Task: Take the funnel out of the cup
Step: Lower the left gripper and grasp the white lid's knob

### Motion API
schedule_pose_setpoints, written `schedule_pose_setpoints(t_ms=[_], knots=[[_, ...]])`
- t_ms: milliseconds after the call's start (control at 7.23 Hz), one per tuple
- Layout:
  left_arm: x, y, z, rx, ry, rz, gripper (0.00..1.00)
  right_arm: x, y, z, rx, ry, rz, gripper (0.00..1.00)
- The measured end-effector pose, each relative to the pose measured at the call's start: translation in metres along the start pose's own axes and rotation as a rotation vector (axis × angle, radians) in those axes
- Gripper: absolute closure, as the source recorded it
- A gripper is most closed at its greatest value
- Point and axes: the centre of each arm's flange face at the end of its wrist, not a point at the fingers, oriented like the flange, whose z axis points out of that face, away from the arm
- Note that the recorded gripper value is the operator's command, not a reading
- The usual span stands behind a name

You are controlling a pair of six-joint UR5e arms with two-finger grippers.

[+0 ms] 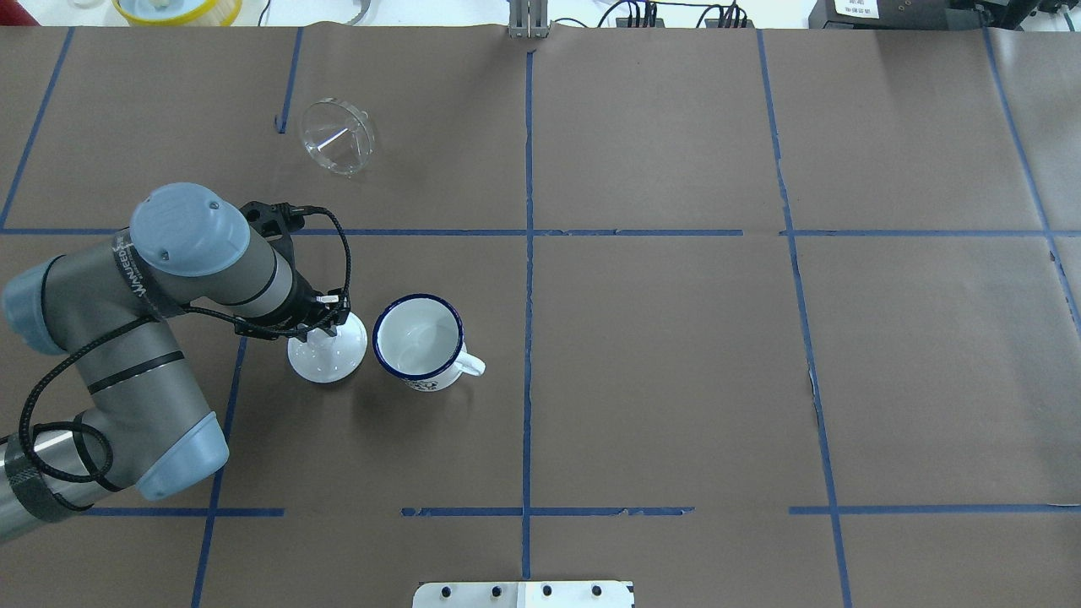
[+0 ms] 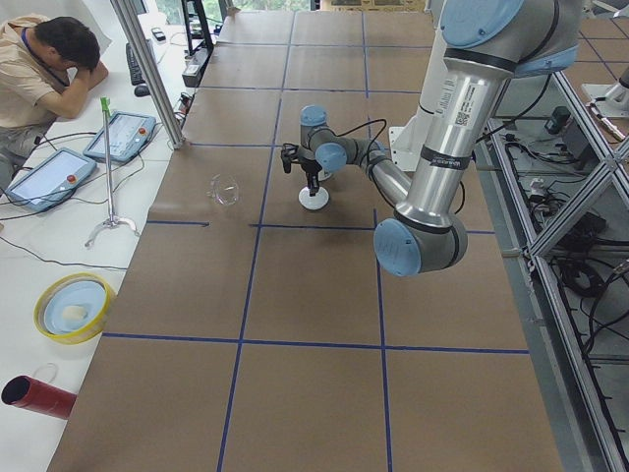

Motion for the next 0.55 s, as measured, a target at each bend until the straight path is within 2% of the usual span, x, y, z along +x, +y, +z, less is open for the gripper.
schedule_pose_setpoints(t_ms=[138,277,553], knots=[[0.0004,0.0002,-0.0003,0.0,0.001,0.0,0.96,0.0,0.0,0.0,0.0,0.0,0.0,0.0],[0.001,0.0008,-0.0009,0.0,0.002,0.001,1.0,0.0,0.0,0.0,0.0,0.0,0.0,0.0],[0.0031,0.0027,-0.0069,0.002,0.011,0.005,1.0,0.0,0.0,0.0,0.0,0.0,0.0,0.0]])
